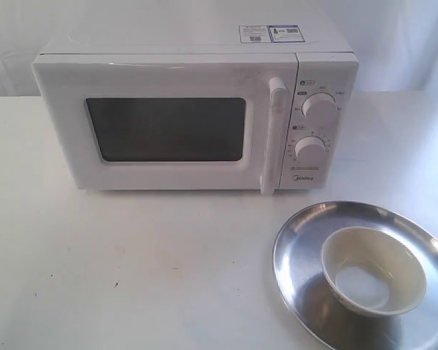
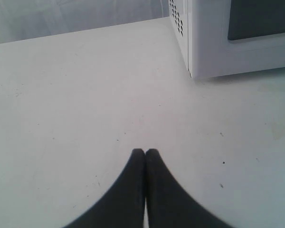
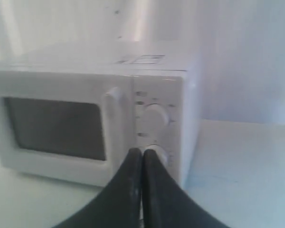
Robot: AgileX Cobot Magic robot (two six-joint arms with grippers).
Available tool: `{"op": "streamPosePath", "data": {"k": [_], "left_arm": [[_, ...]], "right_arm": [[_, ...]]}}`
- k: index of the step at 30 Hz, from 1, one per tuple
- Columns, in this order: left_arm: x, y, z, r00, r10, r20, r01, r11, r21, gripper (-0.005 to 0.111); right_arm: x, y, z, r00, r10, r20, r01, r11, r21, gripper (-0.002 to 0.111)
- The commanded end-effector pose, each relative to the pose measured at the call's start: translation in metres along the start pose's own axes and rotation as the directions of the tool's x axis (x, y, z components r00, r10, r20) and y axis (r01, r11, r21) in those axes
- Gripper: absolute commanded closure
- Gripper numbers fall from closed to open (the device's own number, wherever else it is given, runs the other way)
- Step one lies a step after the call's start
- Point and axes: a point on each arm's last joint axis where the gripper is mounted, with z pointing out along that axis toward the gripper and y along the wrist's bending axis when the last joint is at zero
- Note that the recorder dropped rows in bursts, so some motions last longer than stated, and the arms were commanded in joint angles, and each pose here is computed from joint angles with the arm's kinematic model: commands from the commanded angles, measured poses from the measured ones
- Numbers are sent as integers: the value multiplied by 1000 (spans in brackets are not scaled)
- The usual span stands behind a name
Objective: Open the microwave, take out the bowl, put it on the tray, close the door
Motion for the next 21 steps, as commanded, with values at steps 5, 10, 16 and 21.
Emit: {"op": "streamPosePath", "data": {"k": [5,10,16,21], "left_arm": [[1,0,0,1000,-9,0,9,1000,2,107],[1,0,0,1000,-9,0,9,1000,2,107],[1,0,0,1000,-9,0,9,1000,2,107],[1,0,0,1000,-9,2,9,1000,2,107]], "right_arm": [[28,-23,-22,989,-115,97,85,958,275,108],[36,-28,-27,988,-97,117,47,927,372,108],[58,-30,-31,988,-97,124,40,918,394,108],[60,-27,-30,988,-103,116,55,931,360,108]]}}
